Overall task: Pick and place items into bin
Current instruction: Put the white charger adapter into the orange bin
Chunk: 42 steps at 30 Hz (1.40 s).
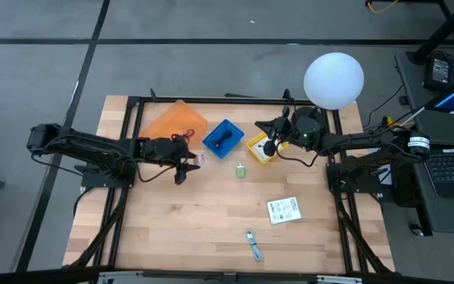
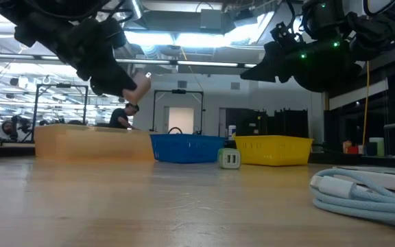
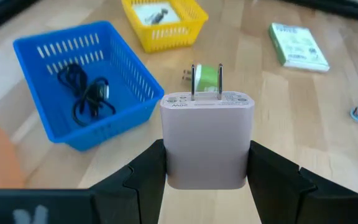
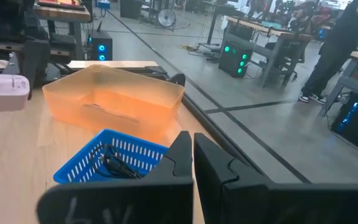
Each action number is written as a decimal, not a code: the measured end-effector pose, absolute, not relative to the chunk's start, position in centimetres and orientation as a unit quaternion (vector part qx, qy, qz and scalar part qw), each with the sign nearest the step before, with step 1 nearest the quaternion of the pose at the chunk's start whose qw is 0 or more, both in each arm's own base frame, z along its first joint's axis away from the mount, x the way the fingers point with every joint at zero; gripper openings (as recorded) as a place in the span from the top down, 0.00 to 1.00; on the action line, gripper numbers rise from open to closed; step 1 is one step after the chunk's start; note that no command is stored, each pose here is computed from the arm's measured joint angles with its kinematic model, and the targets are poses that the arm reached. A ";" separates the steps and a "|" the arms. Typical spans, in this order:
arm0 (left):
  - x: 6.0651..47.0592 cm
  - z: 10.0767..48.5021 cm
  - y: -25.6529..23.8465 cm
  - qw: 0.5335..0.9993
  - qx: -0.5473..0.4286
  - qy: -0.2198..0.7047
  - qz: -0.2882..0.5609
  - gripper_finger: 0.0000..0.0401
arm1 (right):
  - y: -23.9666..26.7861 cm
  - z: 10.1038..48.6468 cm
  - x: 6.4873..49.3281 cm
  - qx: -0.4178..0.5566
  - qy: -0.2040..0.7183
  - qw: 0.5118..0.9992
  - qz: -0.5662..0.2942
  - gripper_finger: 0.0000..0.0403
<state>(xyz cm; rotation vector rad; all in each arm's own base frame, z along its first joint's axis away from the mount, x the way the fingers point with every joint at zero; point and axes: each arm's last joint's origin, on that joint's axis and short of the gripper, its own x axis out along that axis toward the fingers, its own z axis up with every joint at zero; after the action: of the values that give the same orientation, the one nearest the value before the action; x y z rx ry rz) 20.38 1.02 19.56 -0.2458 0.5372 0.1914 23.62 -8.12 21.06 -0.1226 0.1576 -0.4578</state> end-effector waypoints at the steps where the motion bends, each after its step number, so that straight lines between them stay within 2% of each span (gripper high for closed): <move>1: 20.4 19.7 1.0 0.951 -0.121 0.270 0.095 0.54 | -8.1 21.1 23.6 -0.061 0.078 0.969 -0.227 1.00; 14: 20.6 22.5 0.9 0.929 -0.104 0.339 0.106 0.54 | -8.1 21.1 23.6 -0.060 0.078 0.969 -0.227 1.00; 31: 20.0 24.1 0.9 0.903 -0.117 0.396 0.123 0.54 | -8.1 21.1 23.6 -0.060 0.078 0.969 -0.227 1.00; 42: 18.8 23.6 3.3 0.859 -0.166 0.430 0.222 0.54 | -8.1 21.1 23.6 -0.059 0.077 0.969 -0.227 1.00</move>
<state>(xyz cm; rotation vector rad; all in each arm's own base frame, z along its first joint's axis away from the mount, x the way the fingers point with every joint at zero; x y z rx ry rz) 18.78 3.34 23.64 -0.3485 0.9037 0.4657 23.62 -8.12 21.07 -0.1196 0.1560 -0.4583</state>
